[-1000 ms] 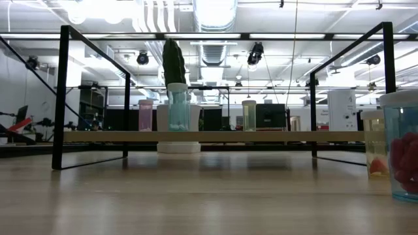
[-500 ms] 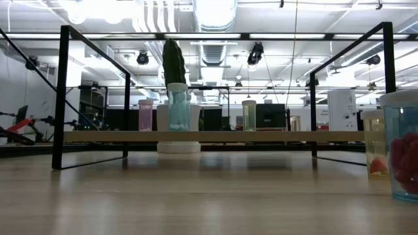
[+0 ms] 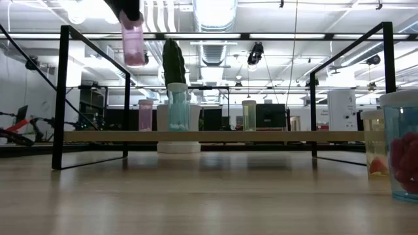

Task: Pick and place medicine bottles onto shelf by color
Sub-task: Put the pink pill bottle on the shelf aligned with the other pink pill bottle

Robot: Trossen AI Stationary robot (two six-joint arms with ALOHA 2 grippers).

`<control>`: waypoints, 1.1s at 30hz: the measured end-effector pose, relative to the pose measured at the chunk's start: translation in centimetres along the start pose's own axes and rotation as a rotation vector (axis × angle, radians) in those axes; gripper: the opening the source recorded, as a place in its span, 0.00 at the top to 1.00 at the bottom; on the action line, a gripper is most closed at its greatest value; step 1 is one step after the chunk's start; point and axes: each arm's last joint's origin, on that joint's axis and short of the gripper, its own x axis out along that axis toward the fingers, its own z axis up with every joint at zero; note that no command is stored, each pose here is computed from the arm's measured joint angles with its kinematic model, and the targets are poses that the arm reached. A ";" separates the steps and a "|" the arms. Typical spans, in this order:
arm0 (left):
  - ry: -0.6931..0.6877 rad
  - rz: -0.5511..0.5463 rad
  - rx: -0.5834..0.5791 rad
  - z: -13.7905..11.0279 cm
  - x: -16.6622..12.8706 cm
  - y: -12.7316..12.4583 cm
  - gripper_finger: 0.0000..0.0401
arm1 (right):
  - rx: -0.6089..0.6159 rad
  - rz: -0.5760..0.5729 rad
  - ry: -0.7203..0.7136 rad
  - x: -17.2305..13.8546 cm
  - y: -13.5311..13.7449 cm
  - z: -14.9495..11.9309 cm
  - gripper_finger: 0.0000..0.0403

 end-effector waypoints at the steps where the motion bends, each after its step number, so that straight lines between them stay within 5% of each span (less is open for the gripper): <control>1: 0.000 0.003 0.005 0.2 0.1 0.1 0.75 | 0.003 0.000 0.000 0.0 0.0 0.0 0.67; 33: 0.065 0.107 0.050 0.8 3.5 0.9 0.75 | 0.008 -0.001 0.001 0.0 0.0 0.0 0.67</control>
